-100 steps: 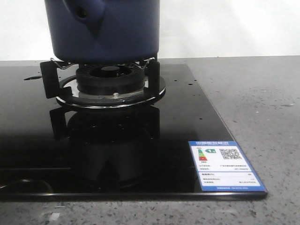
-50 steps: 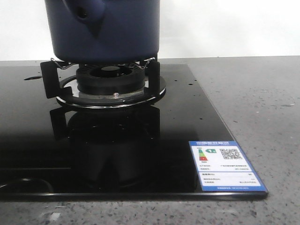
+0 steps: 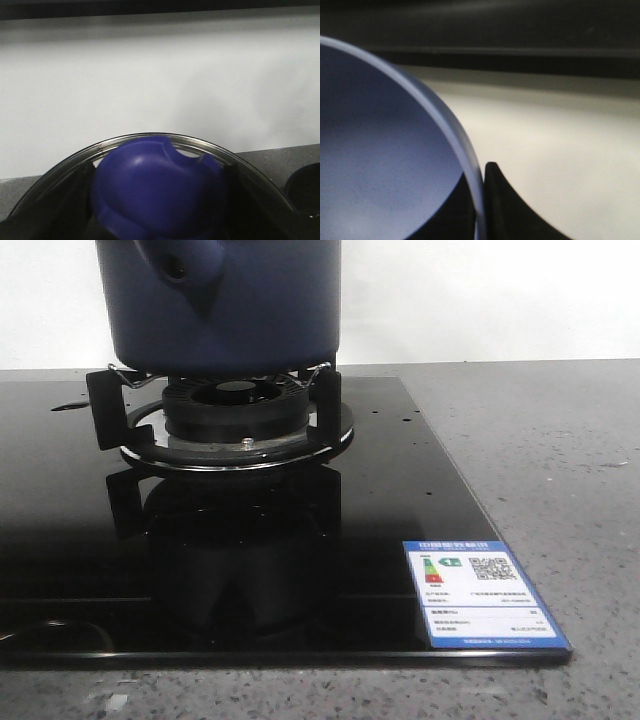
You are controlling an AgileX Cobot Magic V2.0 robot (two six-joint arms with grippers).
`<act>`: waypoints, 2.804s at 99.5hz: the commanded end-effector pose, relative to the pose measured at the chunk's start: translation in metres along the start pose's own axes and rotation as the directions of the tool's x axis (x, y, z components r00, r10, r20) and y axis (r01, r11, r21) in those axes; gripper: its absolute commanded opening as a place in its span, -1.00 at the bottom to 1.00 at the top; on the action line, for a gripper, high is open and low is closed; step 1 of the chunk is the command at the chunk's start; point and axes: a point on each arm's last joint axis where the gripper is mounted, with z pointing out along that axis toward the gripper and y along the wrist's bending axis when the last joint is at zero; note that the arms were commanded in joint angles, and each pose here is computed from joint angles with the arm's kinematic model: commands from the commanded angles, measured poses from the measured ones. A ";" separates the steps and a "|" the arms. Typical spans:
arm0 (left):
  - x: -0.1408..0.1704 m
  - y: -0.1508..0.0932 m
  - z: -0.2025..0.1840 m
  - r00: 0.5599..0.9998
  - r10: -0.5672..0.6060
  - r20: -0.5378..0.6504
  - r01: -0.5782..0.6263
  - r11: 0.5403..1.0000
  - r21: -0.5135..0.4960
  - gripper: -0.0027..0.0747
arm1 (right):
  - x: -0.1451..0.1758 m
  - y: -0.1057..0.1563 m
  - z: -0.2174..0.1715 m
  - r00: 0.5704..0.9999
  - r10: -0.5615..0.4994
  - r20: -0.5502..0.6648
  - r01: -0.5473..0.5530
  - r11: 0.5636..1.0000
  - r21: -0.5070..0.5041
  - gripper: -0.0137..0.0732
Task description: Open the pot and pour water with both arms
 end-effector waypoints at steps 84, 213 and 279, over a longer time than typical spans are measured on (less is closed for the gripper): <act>-0.022 0.003 -0.012 0.991 -0.008 0.135 0.014 0.999 -0.045 0.07 | -0.067 -0.004 -0.018 0.888 -0.120 0.444 0.100 0.993 0.070 -0.78; -0.027 -0.078 -0.004 0.976 -0.096 0.196 0.033 0.953 0.301 0.07 | -0.043 -0.158 -0.096 0.443 0.238 -0.865 -0.083 0.971 0.225 -0.78; -0.017 -0.105 0.013 0.984 -0.070 0.166 0.004 0.931 0.365 0.07 | 0.055 -0.173 -0.097 0.264 0.331 -0.906 -0.119 0.943 0.310 -0.78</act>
